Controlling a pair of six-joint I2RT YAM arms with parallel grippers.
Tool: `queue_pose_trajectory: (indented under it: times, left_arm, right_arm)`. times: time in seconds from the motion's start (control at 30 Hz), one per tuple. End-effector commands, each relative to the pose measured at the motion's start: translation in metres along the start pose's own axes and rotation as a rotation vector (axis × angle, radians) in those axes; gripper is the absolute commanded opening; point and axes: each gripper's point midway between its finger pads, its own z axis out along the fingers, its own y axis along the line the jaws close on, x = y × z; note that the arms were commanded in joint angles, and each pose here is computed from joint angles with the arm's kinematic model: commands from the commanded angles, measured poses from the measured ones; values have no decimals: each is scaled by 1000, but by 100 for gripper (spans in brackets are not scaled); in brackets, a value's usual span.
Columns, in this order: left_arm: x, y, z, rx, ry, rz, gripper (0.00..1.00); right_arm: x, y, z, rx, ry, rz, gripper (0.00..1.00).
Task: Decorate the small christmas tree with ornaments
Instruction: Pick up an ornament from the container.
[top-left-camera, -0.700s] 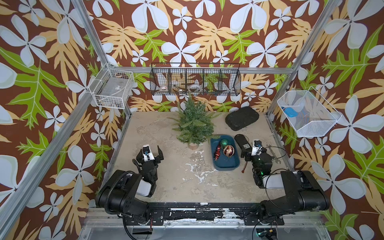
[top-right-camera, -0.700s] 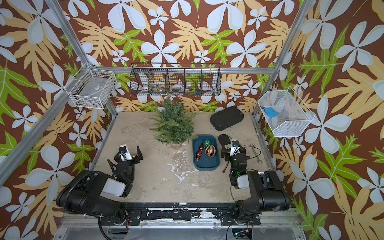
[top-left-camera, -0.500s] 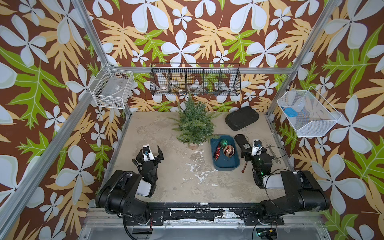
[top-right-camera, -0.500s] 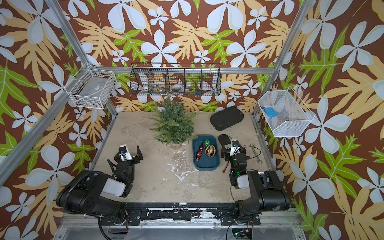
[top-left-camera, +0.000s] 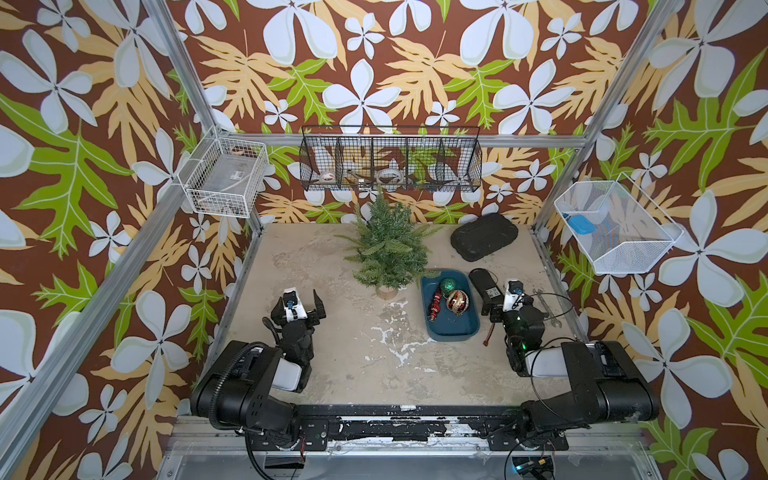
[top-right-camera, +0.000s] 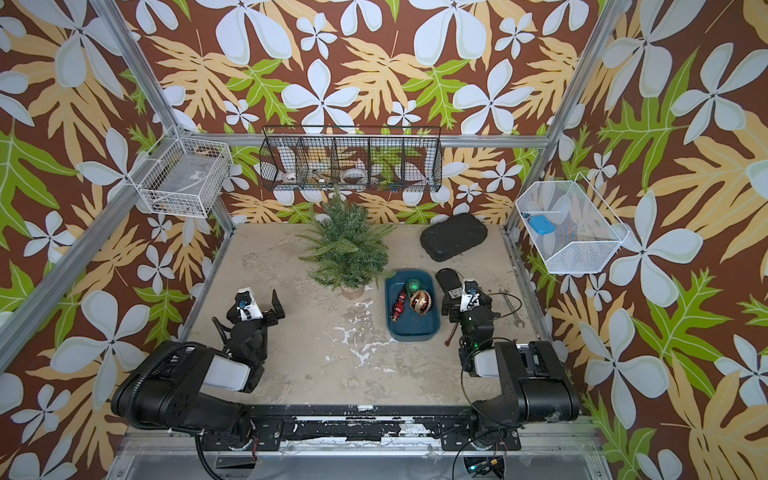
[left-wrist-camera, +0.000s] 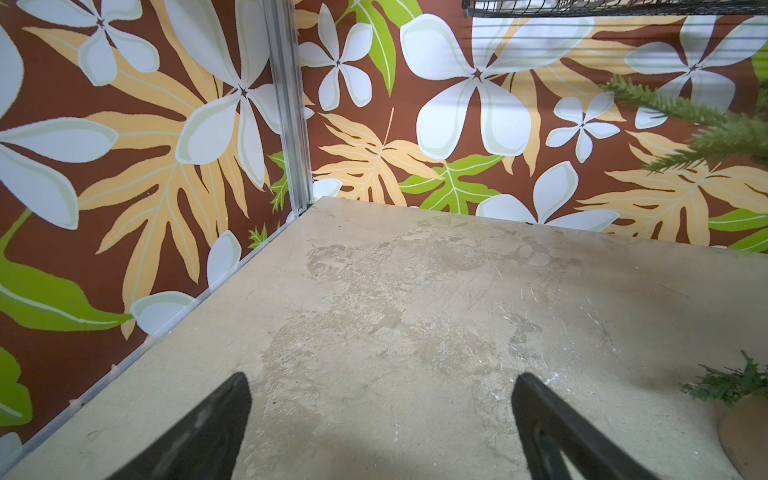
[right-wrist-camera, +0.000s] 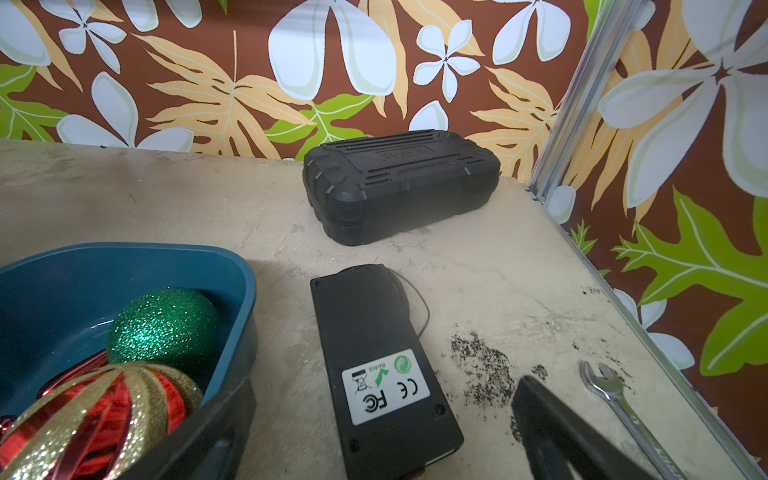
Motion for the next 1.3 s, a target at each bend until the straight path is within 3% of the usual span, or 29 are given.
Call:
queue_pose_trajectory:
  times: [0.0,0.37,0.53,0.67,0.8,0.87,0.9,0.97,1.0,1.07,1.1,1.27]
  left_arm:
    - [-4,0,1,2,-14,-16,100]
    - [-7,2,2,-7,-9,-27,100]
    - [-24,-11,12,4,40,21,100]
    - [-50,-1,14,-63,16,-9,100]
    - [-73,4,19,-128,60,-171,100]
    - [-81,-7,21,-78,105,-260,100]
    - [-83,-13,20,-44,125,-298,100]
    - [-89,-24,17,34,143,-396,100]
    - [-90,-25,14,52,148,-421,100]
    - [-94,-28,6,88,158,-459,100]
    - [-94,-34,1,127,183,-458,100]
    - [-80,-63,-19,286,358,-479,90]
  right_arm:
    - [-7,-1,-1,7,-29,5,100]
    - [-11,-10,-1,56,-21,29,100]
    - [-42,-12,0,56,-16,30,100]
    - [-57,-11,-5,42,7,62,100]
    - [-94,-10,-15,17,-4,142,100]
    - [-121,-9,-21,-6,-20,235,100]
    - [-125,-12,-24,16,16,344,100]
    - [-117,-30,-30,148,109,561,100]
    - [-113,-29,-31,149,134,627,100]
    - [-119,-6,-26,6,171,610,100]
    - [-120,6,-25,-59,197,592,92]
    - [-98,50,-27,-211,408,514,77]
